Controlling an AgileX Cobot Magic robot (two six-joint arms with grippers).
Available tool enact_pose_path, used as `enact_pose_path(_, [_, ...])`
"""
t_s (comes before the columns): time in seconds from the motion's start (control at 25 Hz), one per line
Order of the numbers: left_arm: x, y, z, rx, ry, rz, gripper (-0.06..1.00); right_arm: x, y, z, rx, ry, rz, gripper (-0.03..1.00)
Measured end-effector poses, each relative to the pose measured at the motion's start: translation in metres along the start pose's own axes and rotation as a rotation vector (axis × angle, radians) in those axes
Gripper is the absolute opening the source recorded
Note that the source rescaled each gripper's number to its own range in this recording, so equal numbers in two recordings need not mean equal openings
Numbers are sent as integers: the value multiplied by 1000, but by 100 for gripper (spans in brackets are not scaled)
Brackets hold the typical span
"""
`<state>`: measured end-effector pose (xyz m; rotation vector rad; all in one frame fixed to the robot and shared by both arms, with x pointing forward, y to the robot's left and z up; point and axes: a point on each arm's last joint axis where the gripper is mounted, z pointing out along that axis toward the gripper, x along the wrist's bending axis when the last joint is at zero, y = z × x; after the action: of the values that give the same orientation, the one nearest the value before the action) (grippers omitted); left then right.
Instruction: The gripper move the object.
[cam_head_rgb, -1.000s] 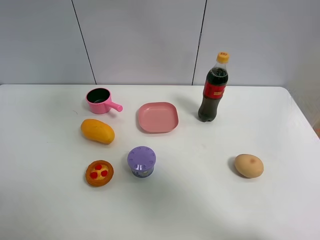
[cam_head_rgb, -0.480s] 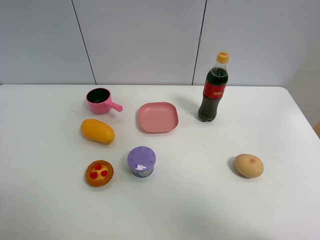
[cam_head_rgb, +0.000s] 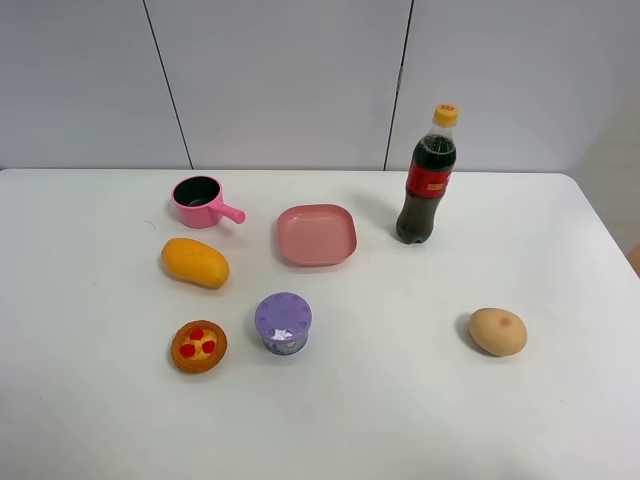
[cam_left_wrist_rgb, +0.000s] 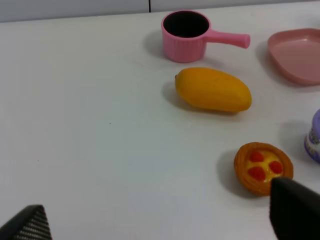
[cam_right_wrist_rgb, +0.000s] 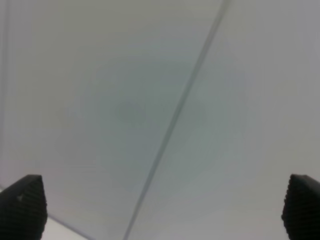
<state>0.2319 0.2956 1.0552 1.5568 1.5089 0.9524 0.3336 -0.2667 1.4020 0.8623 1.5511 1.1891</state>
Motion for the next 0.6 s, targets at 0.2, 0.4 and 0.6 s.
enact_pose_path(0.2, [0,0,0,0,0,0,100,-14,-21,-36,53,-131,41,100])
enact_pose_path(0.4, [0,0,0,0,0,0,100,0,-77,-69,203,-249,80,100])
enact_pose_path(0.6, [0,0,0,0,0,0,100,29,-146,-89,278,-308,166,100])
